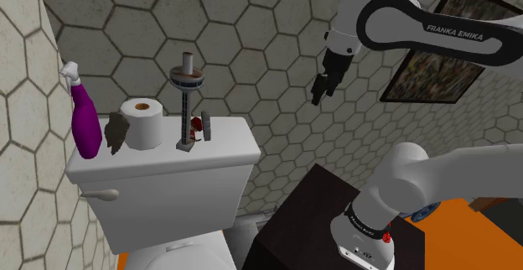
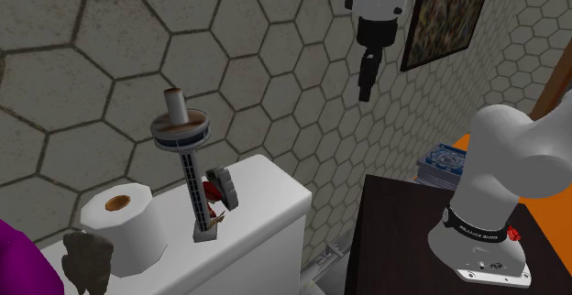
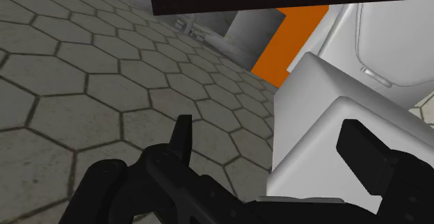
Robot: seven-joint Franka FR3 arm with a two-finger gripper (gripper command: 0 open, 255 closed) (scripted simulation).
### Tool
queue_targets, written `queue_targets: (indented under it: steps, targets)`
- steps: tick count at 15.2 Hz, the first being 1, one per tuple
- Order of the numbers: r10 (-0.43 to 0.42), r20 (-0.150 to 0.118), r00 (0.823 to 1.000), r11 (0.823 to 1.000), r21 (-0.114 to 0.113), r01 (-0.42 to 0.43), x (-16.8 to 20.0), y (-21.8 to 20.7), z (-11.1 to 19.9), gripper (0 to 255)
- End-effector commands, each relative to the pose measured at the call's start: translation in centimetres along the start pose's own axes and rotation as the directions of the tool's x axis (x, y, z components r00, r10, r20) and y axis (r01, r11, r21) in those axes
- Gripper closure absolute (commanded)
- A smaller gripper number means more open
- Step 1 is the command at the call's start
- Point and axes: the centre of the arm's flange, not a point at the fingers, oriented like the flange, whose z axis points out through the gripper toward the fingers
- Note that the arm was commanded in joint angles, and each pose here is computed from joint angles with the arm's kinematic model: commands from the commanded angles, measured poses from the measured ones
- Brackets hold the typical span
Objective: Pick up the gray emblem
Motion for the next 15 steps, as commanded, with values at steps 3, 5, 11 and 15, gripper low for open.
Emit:
queue_targets:
  steps: [3,5,11,15]
  targets:
    - [0.036,-0.004,0.999,0.999,-0.001,-0.036,1.1,-2.3,0.4,0]
    - [0.073,-0.008,0.997,0.997,-0.001,-0.073,2.3,-4.6,0.8,0]
    - [0.181,-0.019,0.983,0.983,-0.002,-0.181,6.4,-11.3,2.0,0]
    - [0.252,-0.027,0.967,0.968,-0.002,-0.252,9.6,-15.4,2.7,0]
